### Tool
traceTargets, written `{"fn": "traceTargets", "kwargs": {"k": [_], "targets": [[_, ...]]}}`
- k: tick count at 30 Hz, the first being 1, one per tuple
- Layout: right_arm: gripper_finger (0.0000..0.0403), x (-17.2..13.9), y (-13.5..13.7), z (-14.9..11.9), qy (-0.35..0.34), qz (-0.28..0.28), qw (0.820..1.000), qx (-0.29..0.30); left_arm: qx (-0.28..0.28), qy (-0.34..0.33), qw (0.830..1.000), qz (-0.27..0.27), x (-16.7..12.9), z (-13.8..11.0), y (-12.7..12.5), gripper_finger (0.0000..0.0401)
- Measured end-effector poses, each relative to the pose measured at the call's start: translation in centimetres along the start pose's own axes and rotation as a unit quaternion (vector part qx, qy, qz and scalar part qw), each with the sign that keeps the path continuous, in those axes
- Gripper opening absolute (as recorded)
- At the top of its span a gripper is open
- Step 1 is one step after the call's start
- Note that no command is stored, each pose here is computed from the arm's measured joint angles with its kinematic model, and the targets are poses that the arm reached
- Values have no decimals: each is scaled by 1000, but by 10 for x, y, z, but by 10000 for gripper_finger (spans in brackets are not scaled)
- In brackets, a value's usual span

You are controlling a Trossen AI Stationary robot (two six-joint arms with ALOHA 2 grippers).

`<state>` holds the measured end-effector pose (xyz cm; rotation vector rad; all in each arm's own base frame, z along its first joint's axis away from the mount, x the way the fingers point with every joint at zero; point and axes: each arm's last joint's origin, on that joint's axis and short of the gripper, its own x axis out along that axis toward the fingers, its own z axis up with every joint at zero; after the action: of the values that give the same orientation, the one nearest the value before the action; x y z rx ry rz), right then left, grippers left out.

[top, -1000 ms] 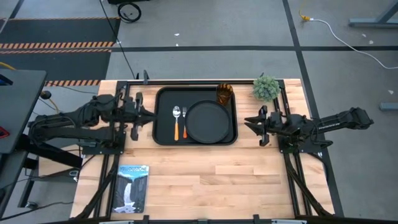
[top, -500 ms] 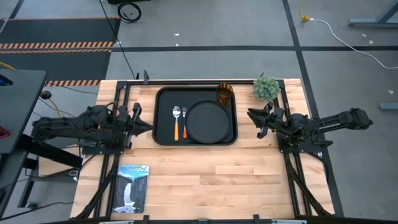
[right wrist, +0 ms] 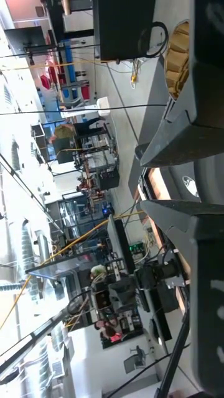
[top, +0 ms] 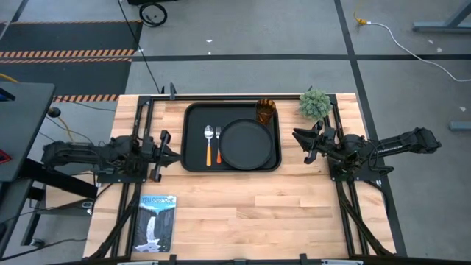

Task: Pick and place plate/cup/fork/spoon on tray
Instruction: Return to Home Position

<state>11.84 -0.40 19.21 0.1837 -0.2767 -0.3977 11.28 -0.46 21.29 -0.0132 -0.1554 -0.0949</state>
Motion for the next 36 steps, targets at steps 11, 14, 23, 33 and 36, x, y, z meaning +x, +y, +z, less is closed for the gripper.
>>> {"fn": "traceTargets", "kwargs": {"k": [11,14,23,33,36], "targets": [[101,0,0,0,0,0,1000,0,-68,-47,993,-90,-7,-18,-5,7],[101,0,0,0,0,0,1000,0,-96,-47,988,-113,-9,-17,-6,7],[101,0,0,0,0,0,1000,0,-77,-62,989,-108,-12,-15,-6,16],[101,0,0,0,0,0,1000,0,-88,-57,989,-108,-12,-15,-6,31],[101,0,0,0,0,0,1000,0,-88,-57,989,-108,-12,-15,-6,28]]}}
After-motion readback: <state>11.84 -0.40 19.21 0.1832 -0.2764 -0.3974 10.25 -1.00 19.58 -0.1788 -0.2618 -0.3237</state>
